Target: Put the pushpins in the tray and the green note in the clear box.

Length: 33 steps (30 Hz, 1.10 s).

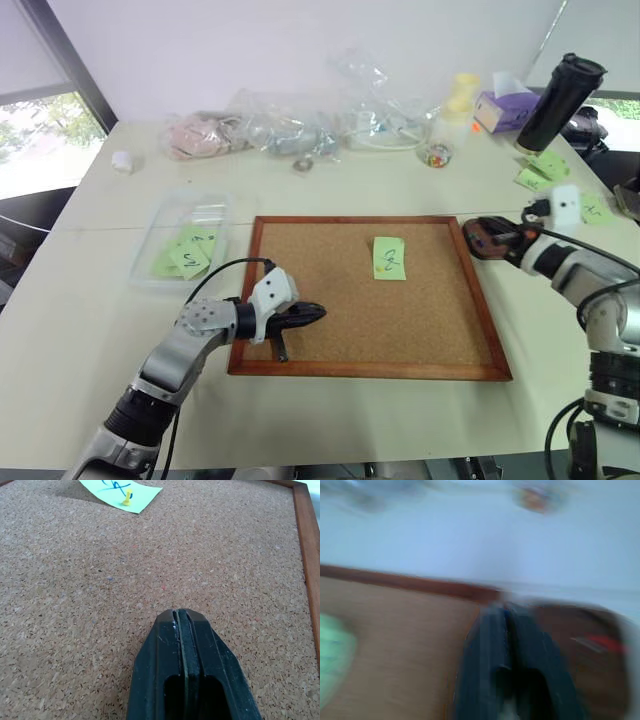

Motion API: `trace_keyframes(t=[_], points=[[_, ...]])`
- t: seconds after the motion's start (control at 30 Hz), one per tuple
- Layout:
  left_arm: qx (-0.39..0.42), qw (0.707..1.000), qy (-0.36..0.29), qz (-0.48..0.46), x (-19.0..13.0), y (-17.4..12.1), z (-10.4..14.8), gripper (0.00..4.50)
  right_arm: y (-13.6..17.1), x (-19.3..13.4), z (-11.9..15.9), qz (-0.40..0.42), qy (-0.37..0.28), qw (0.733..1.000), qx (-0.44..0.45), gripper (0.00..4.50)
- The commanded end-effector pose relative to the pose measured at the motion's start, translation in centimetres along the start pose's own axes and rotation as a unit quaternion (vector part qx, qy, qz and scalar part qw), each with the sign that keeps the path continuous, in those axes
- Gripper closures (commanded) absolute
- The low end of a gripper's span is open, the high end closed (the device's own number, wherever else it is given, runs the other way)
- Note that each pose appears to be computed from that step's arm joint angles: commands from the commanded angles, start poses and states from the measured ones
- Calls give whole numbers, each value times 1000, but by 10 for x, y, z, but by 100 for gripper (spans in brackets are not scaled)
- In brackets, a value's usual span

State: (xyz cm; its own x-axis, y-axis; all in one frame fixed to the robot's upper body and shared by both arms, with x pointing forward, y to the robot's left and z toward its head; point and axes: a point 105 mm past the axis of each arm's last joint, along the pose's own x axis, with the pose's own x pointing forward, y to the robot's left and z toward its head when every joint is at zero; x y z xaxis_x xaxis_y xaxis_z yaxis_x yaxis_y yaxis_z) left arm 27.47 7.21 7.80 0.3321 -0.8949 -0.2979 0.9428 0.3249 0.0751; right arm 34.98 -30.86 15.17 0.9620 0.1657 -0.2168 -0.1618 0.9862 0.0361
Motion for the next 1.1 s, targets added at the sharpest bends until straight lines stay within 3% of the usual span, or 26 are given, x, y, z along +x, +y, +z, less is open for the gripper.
trace_keyframes(t=[0.03,0.5,0.8,0.9,1.07,1.1], points=[[-17,999,25,-11,2,-6,-15,450,-10,-1,3,-17,-15,1000,-7,443],[-17,999,27,-8,0,-7,-16,450,-12,12,-22,-20,11,1000,-3,443],[-18,999,28,-7,-1,-7,-16,450,-6,10,-12,-5,1,1000,-5,443],[-17,999,27,-9,0,-7,-15,450,-5,9,-12,-2,2,1000,-4,356],[-16,999,27,-10,1,-7,-15,450,-2,8,-7,2,-3,1000,-10,112],[-16,999,27,-11,1,-7,-15,450,-1,7,-4,4,-6,1000,-12,112]])
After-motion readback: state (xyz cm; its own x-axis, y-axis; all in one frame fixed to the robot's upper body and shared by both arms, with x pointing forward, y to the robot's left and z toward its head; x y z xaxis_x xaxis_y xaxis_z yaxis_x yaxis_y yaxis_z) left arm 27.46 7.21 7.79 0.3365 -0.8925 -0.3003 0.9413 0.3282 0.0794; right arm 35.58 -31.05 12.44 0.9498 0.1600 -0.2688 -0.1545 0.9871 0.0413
